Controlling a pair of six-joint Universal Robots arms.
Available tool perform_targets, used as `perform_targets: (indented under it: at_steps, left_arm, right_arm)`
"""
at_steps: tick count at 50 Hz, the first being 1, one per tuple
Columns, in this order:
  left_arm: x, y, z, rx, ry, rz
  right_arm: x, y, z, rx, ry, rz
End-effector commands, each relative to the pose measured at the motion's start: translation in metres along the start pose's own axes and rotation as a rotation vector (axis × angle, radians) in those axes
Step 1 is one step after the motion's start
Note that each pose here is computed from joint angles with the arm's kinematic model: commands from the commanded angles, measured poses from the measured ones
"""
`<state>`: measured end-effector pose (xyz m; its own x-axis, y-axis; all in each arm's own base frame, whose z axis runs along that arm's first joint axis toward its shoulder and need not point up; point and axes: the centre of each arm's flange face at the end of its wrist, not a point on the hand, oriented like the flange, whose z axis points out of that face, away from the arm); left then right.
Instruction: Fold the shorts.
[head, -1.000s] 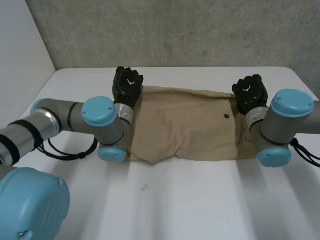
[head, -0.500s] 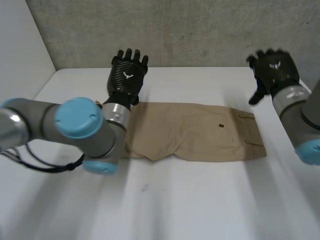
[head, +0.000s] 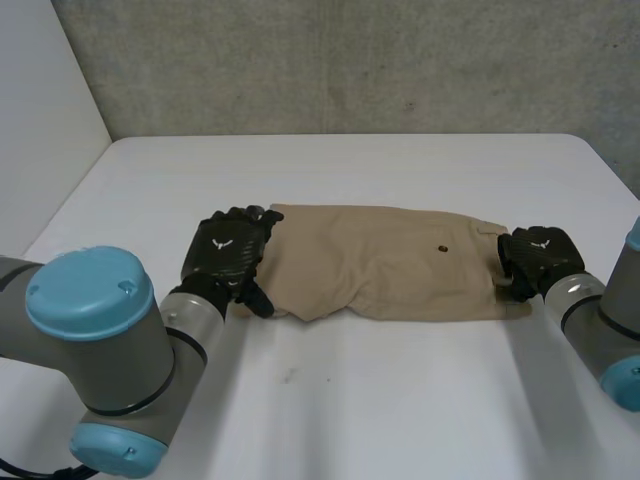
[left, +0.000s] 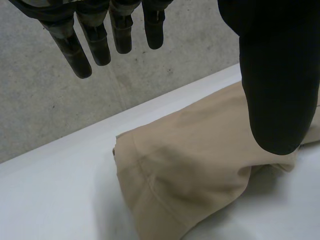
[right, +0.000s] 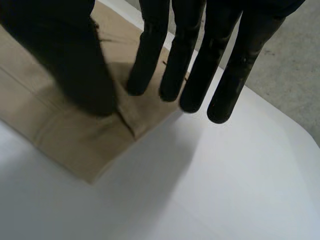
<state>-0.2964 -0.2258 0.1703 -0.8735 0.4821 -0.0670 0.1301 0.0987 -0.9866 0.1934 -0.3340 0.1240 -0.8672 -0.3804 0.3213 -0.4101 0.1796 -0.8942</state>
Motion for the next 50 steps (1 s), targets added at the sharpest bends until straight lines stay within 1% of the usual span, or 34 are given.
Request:
perform_targets:
  at_steps: [1,4,7,13,15,17,20,22,26,28,30,32,33,36,37,38,41,43,44,48,50]
  left_arm:
    - [0.0,0.003,0.0,0.004,-0.001,0.003]
    - [-0.002,0.005,0.0,-0.004,-0.006,0.003]
    - [-0.003,0.006,-0.001,-0.009,-0.01,0.003]
    - [-0.006,0.006,-0.002,-0.011,-0.019,0.002]
    - [-0.006,0.006,-0.003,-0.009,-0.019,0.002]
    - [-0.006,0.006,-0.003,-0.009,-0.019,0.002]
    - [-0.007,0.006,-0.002,-0.009,-0.02,0.002]
    - [-0.007,0.006,-0.002,-0.01,-0.024,0.001]
    - [-0.008,0.006,-0.002,-0.013,-0.026,0.001]
    - [-0.009,0.005,-0.003,-0.011,-0.026,0.001]
    - [-0.009,0.004,-0.002,-0.008,-0.028,0.001]
    - [-0.01,0.003,-0.002,-0.005,-0.03,0.0]
    - [-0.01,0.003,-0.002,-0.004,-0.031,0.0]
    - [-0.013,0.004,-0.001,-0.006,-0.039,-0.001]
    - [-0.013,0.004,-0.001,-0.006,-0.04,-0.001]
    - [-0.013,0.004,-0.001,-0.006,-0.04,-0.001]
    - [-0.013,0.004,-0.001,-0.008,-0.04,-0.001]
    - [-0.014,0.003,0.0,-0.005,-0.042,-0.002]
    - [-0.014,0.003,0.0,-0.003,-0.042,-0.002]
    - [-0.014,0.003,-0.001,-0.006,-0.042,0.0]
    - [-0.014,0.002,0.0,-0.003,-0.042,0.0]
  right_arm:
    - [0.018,0.001,0.004,-0.011,0.042,0.01]
    - [0.03,-0.004,0.0,-0.007,0.072,0.004]
    - [0.046,-0.018,-0.008,0.006,0.112,-0.044]
    - [0.075,-0.016,-0.016,-0.063,0.152,-0.147]
    - [0.08,-0.013,-0.016,-0.074,0.157,-0.157]
    - [0.076,-0.011,-0.016,-0.073,0.129,-0.155]
    - [0.072,-0.012,-0.016,-0.056,0.103,-0.122]
    - [0.075,-0.015,-0.015,-0.05,0.114,-0.114]
    - [0.084,-0.018,-0.011,-0.048,0.153,-0.111]
    - [0.095,-0.025,-0.009,-0.044,0.21,-0.13]
    - [0.105,-0.032,-0.01,-0.053,0.273,-0.175]
    - [0.107,-0.037,-0.01,-0.055,0.294,-0.218]
    - [0.104,-0.04,-0.01,-0.058,0.297,-0.275]
    - [0.09,-0.052,-0.01,-0.021,0.27,-0.338]
    - [0.069,-0.065,-0.011,0.029,0.224,-0.375]
    - [0.058,-0.073,-0.012,0.058,0.201,-0.389]
    - [0.025,-0.098,-0.016,0.152,0.141,-0.413]
    - [0.008,-0.106,-0.018,0.186,0.11,-0.427]
    - [-0.007,-0.114,-0.021,0.217,0.087,-0.439]
    - [-0.041,-0.125,-0.028,0.267,0.03,-0.447]
    - [-0.047,-0.128,-0.031,0.271,0.031,-0.438]
